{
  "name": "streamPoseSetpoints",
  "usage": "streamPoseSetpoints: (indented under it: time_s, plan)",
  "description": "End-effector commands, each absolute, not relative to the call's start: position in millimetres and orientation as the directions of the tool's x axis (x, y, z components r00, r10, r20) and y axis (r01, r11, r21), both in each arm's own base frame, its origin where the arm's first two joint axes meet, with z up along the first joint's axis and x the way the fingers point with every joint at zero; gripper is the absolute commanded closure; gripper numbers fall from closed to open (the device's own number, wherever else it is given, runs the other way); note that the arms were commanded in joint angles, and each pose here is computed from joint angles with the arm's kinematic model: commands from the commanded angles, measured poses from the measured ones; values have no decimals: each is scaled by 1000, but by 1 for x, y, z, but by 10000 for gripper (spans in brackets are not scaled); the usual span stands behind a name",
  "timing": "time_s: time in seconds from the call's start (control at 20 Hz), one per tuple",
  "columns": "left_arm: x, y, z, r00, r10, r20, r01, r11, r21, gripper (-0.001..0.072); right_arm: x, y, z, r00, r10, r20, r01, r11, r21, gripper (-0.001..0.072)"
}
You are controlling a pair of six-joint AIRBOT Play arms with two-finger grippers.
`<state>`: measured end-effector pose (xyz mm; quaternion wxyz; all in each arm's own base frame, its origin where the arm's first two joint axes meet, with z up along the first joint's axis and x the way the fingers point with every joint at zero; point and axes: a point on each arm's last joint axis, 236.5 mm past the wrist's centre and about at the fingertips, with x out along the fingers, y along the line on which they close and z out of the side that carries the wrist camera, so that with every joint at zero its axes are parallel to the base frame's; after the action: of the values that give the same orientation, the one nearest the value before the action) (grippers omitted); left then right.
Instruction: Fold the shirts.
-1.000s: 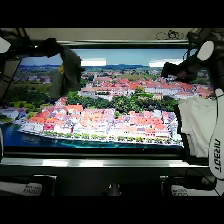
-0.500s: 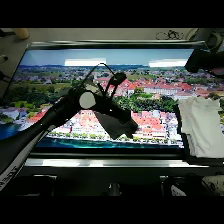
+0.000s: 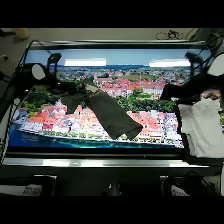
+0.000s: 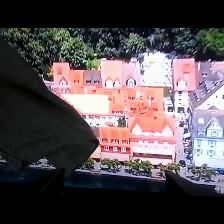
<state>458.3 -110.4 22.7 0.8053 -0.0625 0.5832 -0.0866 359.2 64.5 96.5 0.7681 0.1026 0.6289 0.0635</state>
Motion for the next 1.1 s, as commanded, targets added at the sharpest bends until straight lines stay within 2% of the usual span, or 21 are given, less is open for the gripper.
streamPoseSetpoints:
  time_s: [0.0, 0.15, 0.35, 0.5, 0.6, 0.65, 0.75, 0.8, 0.85, 1.05]
  plan:
    - [446, -39, -43, 139, -233, -963, -170, 952, -255, -1, 336, 88, 26, -4, 323, -946, 49, 945, 323, 43]
    - [454, -24, -60, 147, -227, -963, -170, 953, -251, -1, 328, 96, 3, -84, 353, -932, 40, 935, 351, 43]
    - [450, -61, -91, 75, -312, -947, -129, 939, -320, -1, 332, 106, -19, -135, 394, -909, 63, 919, 389, 26]
    - [453, -78, -106, 66, -323, -944, -102, 939, -328, -1, 334, 107, -40, -175, 399, -900, 88, 917, 389, 6]
    - [458, -94, -108, 79, -371, -925, -109, 919, -378, 2, 333, 110, -50, -202, 411, -889, 105, 912, 397, 5]
    - [460, -103, -107, 87, -398, -913, -108, 908, -405, 71, 335, 113, -54, -199, 420, -886, 113, 907, 405, 5]
    - [464, -109, -104, 104, -409, -907, -106, 902, -419, 471, 336, 117, -65, -179, 419, -890, 115, 907, 404, 6]
    - [465, -109, -102, 107, -410, -906, -97, 903, -420, 623, 334, 122, -72, -178, 417, -891, 111, 909, 403, 6]
    - [466, -111, -97, 114, -416, -902, -64, 903, -424, 680, 332, 127, -80, -178, 414, -893, 105, 910, 401, 7]
    - [473, -111, -62, 185, -417, -890, -18, 904, -427, 681, 323, 163, -106, -210, 405, -890, 39, 913, 407, 44]
